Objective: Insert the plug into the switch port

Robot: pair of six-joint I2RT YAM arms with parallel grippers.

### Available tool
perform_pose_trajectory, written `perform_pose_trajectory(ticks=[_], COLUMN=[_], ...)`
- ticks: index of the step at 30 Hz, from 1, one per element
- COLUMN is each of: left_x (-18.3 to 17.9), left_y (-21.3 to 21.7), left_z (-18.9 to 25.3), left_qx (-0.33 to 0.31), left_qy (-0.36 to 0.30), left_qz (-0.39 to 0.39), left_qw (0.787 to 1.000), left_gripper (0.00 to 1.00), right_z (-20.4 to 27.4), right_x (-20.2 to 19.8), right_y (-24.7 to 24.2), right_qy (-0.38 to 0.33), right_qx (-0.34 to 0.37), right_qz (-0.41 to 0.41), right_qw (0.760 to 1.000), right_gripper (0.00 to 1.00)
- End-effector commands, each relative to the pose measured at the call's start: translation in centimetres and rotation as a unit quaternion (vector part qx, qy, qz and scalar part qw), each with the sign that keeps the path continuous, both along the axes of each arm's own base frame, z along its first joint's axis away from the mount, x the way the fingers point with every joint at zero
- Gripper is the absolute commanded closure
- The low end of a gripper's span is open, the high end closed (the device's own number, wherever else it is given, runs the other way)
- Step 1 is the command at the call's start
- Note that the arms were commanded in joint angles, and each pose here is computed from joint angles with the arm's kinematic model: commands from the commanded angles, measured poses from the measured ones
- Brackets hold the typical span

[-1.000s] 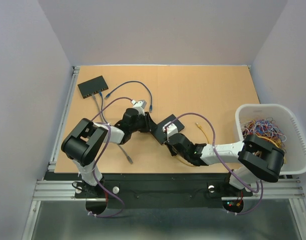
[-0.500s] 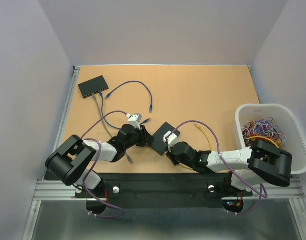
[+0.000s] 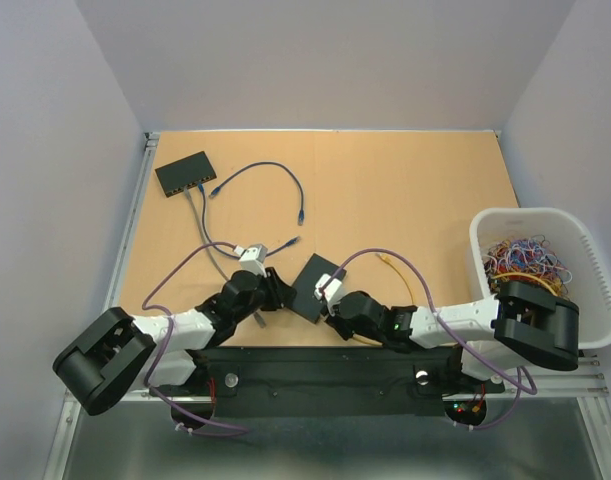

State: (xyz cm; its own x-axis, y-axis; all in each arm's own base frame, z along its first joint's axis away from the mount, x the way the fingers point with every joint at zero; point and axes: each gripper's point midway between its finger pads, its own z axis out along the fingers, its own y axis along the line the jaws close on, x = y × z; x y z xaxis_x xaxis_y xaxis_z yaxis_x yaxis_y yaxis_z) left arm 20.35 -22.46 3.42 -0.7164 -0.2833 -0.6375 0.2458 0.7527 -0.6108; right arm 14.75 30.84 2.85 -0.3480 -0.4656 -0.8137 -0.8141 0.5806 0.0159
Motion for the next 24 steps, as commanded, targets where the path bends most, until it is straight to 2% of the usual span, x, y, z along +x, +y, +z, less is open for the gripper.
perform_pose_trajectory(ticks=[1,10,17,24], left_x=[-9.6,-11.2,-13.1,-12.8], left_y=[-3.5,-5.3,-6.9,-6.9], left_z=[-1.2,-1.5,-1.6,-1.7], left_qx=[-0.051,-0.028,-0.016,-0.010], left_qy=[0.139,0.148,0.153,0.151], left_qz=[-0.159,-0.196,-0.229,-0.216], left_qw=[0.976,0.969,0.961,0.965], left_gripper=[0.62,0.61,0.62,0.62], right_z=[7.9,10.1,10.3,10.0], right_x=[1.7,-0.1,0.8,1.4], right_y=[6.0,9.5,10.6,10.0], right_qy=[-0.075,-0.092,-0.117,-0.117], right_qx=[0.129,0.141,0.142,0.139], right_qz=[0.037,0.129,0.126,0.100], right_qw=[0.988,0.977,0.975,0.978], right_gripper=[0.99,1.00,1.00,1.00])
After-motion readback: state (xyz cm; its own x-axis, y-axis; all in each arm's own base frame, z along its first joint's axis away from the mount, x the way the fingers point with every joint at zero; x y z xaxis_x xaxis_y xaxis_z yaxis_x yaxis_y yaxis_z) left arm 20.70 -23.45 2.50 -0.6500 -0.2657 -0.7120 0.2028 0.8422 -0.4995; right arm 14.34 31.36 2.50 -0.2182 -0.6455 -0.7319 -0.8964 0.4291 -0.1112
